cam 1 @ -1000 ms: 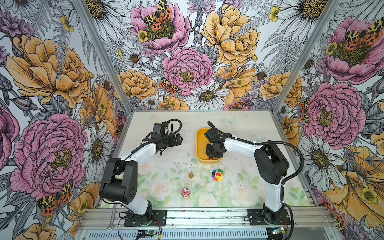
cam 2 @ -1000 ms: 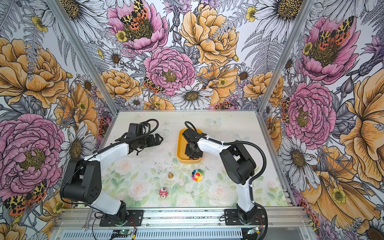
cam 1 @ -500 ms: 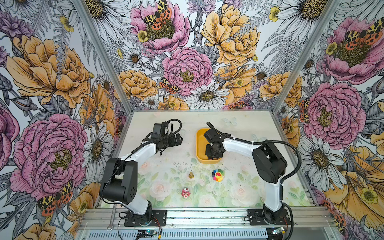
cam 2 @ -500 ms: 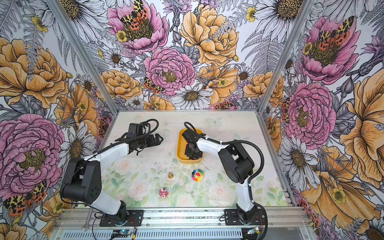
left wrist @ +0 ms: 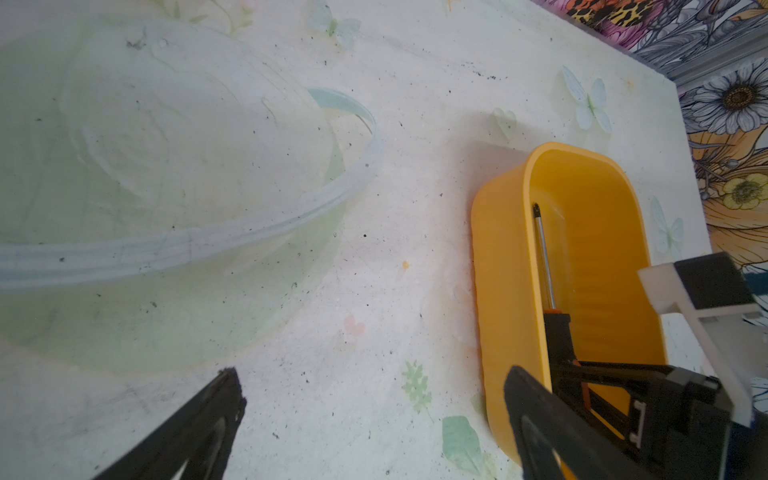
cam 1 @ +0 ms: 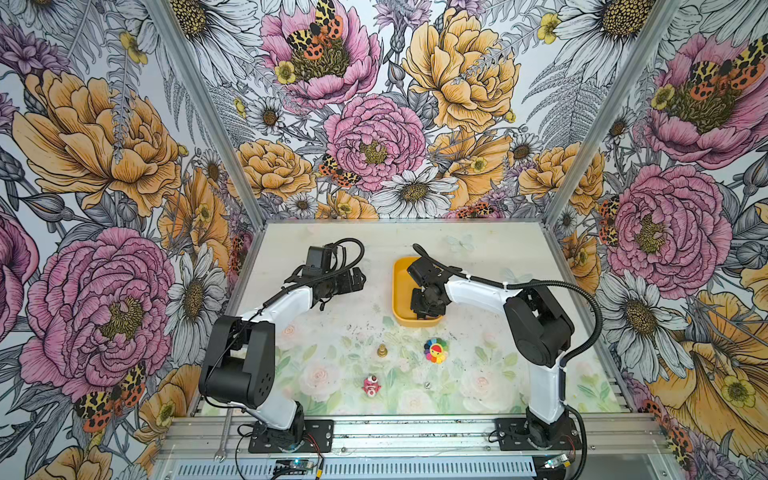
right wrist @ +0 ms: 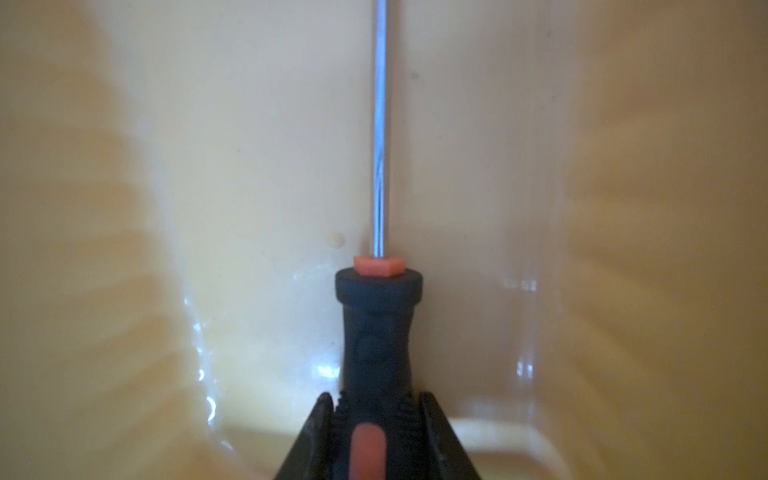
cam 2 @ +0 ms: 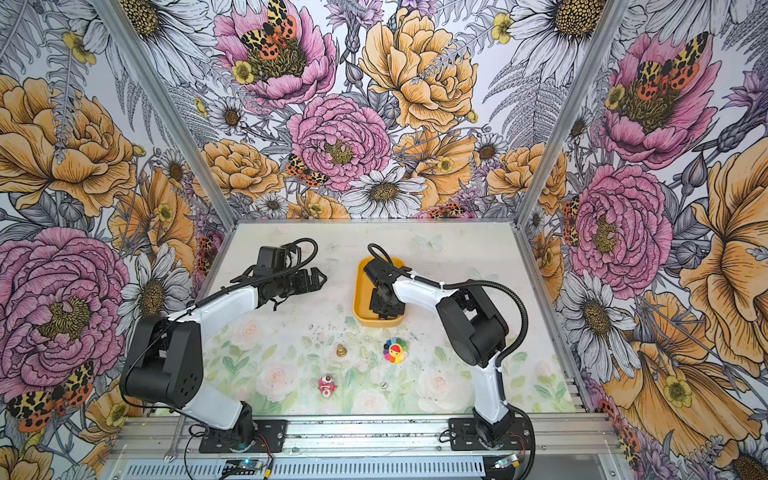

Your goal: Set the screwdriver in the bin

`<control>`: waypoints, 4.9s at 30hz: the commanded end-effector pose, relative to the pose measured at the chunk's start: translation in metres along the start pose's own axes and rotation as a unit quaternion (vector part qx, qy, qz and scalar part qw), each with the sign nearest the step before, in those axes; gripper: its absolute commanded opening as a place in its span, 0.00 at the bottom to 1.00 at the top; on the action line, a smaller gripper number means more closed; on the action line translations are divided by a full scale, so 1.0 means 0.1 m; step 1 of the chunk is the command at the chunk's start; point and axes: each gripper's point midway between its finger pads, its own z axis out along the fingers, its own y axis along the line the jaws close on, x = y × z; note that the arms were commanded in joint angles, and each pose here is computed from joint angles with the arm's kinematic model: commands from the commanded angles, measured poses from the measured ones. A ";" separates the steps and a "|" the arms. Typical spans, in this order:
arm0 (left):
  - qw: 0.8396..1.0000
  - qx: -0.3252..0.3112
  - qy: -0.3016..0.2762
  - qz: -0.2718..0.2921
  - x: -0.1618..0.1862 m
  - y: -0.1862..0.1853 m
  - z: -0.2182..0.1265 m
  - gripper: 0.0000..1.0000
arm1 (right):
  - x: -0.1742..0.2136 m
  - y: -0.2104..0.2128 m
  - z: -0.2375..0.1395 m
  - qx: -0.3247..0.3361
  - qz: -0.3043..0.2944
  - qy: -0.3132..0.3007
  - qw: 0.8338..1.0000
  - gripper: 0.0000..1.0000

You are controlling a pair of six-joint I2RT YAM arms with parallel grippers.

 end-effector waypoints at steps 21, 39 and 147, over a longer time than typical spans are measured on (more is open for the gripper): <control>1.000 0.026 0.014 0.009 0.06 -0.14 0.04 0.99 | -0.14 0.08 -0.37 -0.003 -0.042 -0.040 0.998 0.45; 1.000 0.023 0.006 0.011 0.03 -0.16 -0.04 0.99 | -0.18 0.29 -0.98 -0.055 -0.209 -0.085 0.973 0.49; 0.904 -0.180 -0.369 0.122 -0.46 1.22 -0.65 0.99 | -1.17 -2.50 -1.18 0.074 -0.095 -0.512 0.851 0.66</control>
